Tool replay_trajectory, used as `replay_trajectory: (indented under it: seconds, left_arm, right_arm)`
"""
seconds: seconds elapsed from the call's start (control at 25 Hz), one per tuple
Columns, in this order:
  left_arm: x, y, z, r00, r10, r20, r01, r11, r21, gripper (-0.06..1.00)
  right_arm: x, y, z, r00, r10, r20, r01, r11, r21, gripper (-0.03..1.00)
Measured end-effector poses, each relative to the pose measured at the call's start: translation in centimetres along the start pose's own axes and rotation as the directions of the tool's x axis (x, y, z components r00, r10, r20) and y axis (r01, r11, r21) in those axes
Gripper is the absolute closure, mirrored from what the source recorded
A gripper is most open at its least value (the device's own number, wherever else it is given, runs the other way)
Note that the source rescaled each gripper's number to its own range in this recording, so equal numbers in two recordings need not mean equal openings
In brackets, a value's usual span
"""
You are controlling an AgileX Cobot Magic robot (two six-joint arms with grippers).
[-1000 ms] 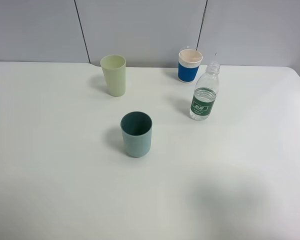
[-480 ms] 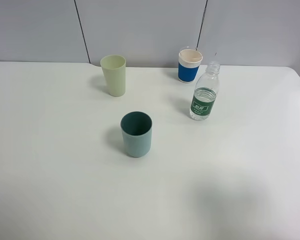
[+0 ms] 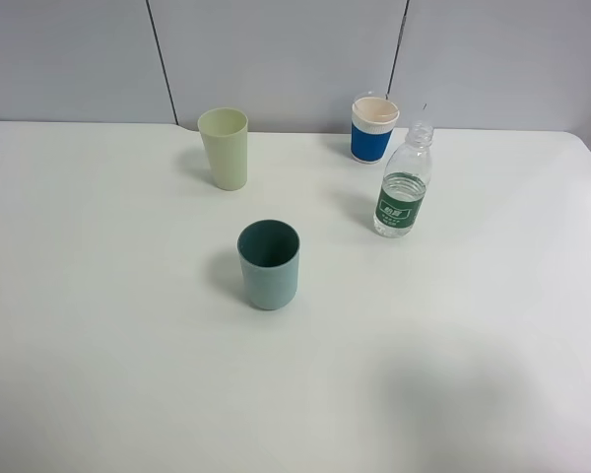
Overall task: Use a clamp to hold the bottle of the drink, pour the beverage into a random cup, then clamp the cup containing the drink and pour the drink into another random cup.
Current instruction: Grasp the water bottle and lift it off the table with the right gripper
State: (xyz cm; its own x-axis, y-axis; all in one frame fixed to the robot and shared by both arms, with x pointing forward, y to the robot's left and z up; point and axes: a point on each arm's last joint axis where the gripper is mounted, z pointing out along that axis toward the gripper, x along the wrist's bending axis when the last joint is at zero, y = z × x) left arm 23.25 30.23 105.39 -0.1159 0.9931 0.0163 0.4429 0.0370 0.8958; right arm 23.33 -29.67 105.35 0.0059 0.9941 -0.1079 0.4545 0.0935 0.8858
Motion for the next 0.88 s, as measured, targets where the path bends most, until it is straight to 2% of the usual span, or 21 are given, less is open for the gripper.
replay_trajectory:
  seconds: [0.88]
  left_arm:
    - [0.0,0.0,0.0,1.0,0.0,0.0,0.0,1.0,0.0,0.14]
  right_arm:
    - [0.0,0.0,0.0,1.0,0.0,0.0,0.0,1.0,0.0,-0.03]
